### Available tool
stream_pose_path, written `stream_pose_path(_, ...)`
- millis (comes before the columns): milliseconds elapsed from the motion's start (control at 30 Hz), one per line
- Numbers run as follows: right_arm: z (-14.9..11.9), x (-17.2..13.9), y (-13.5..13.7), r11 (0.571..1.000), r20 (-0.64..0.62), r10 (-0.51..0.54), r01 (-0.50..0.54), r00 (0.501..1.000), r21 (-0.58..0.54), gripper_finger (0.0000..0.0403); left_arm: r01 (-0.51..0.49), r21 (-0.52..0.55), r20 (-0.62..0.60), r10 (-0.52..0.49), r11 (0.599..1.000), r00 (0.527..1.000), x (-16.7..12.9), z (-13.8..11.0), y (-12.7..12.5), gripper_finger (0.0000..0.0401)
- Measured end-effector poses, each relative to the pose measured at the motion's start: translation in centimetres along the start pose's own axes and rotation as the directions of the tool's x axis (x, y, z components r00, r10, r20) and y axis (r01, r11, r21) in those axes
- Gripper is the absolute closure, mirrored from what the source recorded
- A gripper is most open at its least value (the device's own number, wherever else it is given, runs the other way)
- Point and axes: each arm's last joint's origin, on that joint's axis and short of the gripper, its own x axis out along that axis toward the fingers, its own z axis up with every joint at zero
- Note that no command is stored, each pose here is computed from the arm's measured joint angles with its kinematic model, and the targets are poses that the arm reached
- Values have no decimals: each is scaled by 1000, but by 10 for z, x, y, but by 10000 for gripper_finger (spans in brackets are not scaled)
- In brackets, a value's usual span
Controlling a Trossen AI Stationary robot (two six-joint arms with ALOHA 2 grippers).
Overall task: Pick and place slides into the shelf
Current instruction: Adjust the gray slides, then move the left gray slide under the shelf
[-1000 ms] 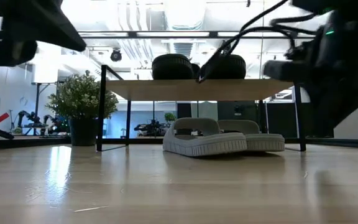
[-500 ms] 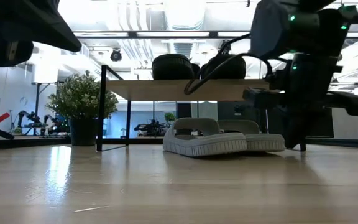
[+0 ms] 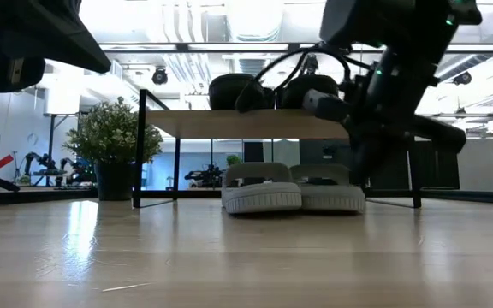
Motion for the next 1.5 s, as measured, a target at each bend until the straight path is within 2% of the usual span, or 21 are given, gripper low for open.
stream_pose_path(167, -1, -8, 5, 999, -5, 13, -14, 1000, -47, 394, 0, 0, 0, 0, 1000, 1000, 0, 0, 0, 401)
stream_pose_path(433, -21, -10, -11, 995, -11, -83, 82, 997, -49, 394, 1, 0, 0, -1, 1000, 1000, 0, 0, 0, 401)
stream_pose_path(533, -28, -5, -7, 998, -15, -55, 54, 998, -45, 394, 1, 4, 0, -1, 1000, 1000, 0, 0, 0, 401)
stream_pose_path(767, -36, 13, 11, 990, -31, 26, -30, 999, -139, 394, 1, 8, 0, -1, 1000, 1000, 0, 0, 0, 401)
stream_pose_path(967, -37, 13, 14, 988, -36, 4, -9, 999, -154, 394, 3, 5, -1, -3, 1000, 1000, 0, 0, 0, 401)
stream_pose_path(1133, -45, -11, 9, 974, -36, -98, 88, 995, -208, 394, 12, 8, -21, -12, 1000, 1000, 0, -1, -2, 401)
stream_pose_path(1233, -56, -33, 7, 965, -22, -123, 115, 992, -237, 394, 41, 108, -66, -34, 993, 997, 2, -4, -5, 401)
stream_pose_path(1333, -71, -53, 11, 965, -46, -61, 47, 997, -257, 394, 71, 241, -86, -52, 968, 995, 11, -11, -8, 401)
stream_pose_path(1400, -80, -66, 13, 971, -66, -19, 2, 998, -240, 394, 84, 347, -80, -59, 934, 995, 22, -17, -13, 401)
stream_pose_path(1500, -92, -81, 13, 986, -77, 29, -41, 997, -160, 394, 70, 535, -69, -39, 842, 997, 42, -30, -17, 401)
